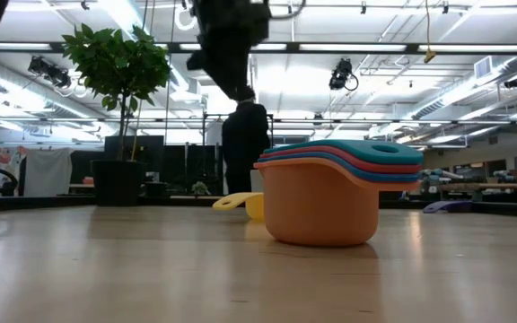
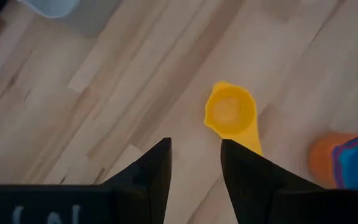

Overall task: Nest measuring cups in basket
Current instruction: Stack the yellow measuring cup on top of the light blue measuring cup

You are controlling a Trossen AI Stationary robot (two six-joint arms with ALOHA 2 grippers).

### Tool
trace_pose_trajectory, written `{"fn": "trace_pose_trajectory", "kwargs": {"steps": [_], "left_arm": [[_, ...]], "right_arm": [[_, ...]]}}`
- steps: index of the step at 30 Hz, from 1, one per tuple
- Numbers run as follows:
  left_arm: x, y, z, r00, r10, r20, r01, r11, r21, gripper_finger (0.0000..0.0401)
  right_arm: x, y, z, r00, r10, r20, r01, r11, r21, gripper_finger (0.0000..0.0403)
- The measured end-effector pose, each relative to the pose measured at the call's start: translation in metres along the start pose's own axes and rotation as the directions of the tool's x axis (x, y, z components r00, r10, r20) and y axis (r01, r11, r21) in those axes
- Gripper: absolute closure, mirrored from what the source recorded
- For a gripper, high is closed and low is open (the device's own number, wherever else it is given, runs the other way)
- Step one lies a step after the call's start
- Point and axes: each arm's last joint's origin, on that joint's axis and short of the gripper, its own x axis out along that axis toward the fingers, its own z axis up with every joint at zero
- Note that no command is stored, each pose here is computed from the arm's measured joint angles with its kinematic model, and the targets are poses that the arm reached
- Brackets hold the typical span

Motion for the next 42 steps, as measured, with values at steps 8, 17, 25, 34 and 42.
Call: {"fn": "trace_pose_trajectory", "kwargs": {"steps": [8, 17, 25, 34, 42], "left_arm": [[0.054, -0.011, 0.007, 0.996, -0.017, -0.092, 0.018, 1.0, 0.012, 0.0259], [0.089, -0.019, 0.008, 0.991, -0.009, -0.133, 0.012, 1.0, 0.022, 0.0259], [0.1, -0.028, 0.01, 0.989, -0.074, -0.126, 0.079, 0.996, 0.033, 0.0259], [0.115, -0.036, 0.007, 0.986, -0.09, -0.143, 0.102, 0.991, 0.082, 0.0259], [0.128, -0.039, 0.003, 0.982, -0.074, -0.171, 0.095, 0.989, 0.116, 0.0259]], "right_arm": [[-0.005, -0.002, 0.0, 1.0, 0.014, 0.023, -0.014, 1.0, 0.015, 0.0394], [-0.02, -0.01, -0.006, 0.998, 0.033, 0.059, -0.035, 0.999, 0.027, 0.0394], [-0.042, -0.023, -0.014, 0.99, 0.059, 0.124, -0.066, 0.997, 0.048, 0.0394], [-0.053, -0.029, -0.018, 0.984, 0.068, 0.164, -0.079, 0.995, 0.059, 0.0394], [-0.052, -0.029, -0.018, 0.985, 0.068, 0.162, -0.077, 0.996, 0.05, 0.0394]]}}
